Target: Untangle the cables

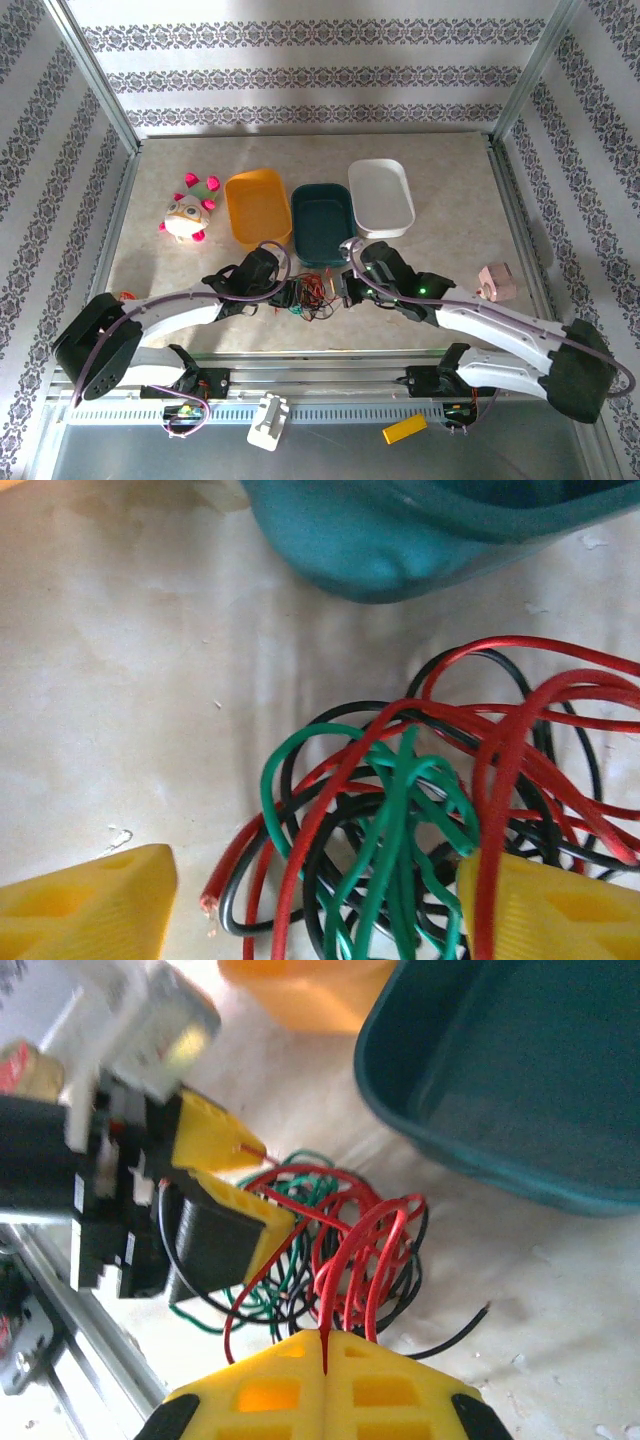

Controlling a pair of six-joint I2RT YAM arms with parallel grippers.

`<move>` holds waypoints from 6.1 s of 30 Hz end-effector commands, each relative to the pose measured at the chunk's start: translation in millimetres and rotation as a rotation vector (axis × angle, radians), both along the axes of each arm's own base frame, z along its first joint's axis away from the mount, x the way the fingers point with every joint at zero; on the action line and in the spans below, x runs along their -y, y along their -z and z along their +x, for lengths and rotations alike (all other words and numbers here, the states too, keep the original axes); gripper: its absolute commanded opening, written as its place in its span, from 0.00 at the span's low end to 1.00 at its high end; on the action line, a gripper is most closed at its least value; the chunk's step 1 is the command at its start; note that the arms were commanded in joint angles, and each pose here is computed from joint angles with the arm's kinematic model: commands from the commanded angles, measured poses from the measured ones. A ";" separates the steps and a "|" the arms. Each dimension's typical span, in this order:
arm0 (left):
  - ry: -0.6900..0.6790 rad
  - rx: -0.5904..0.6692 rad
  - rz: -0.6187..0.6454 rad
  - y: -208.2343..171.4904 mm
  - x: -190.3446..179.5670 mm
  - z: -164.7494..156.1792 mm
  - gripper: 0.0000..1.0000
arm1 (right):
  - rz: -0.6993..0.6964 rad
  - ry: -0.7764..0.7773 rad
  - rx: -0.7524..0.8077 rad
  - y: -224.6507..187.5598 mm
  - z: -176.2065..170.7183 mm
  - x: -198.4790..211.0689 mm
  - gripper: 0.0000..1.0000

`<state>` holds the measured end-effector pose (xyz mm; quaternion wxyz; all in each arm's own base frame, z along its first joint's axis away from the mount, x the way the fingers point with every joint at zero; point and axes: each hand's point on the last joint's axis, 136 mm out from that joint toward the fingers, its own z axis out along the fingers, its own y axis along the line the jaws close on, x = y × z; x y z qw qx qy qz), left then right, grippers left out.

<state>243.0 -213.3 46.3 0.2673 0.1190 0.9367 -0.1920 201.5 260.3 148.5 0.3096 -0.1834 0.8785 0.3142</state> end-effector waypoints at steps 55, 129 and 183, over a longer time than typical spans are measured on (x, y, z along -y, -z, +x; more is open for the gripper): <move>-0.118 0.050 0.073 28.9 -21.6 8.0 0.00 | 0.158 0.737 0.567 -281.1 160.8 206.4 0.00; -0.126 0.065 0.081 24.6 -20.0 9.0 0.00 | -0.168 0.050 -0.156 67.3 46.1 -32.4 0.25; -0.191 0.050 0.160 42.5 -36.4 9.9 0.00 | 0.082 1.108 0.453 -167.5 73.1 284.7 0.00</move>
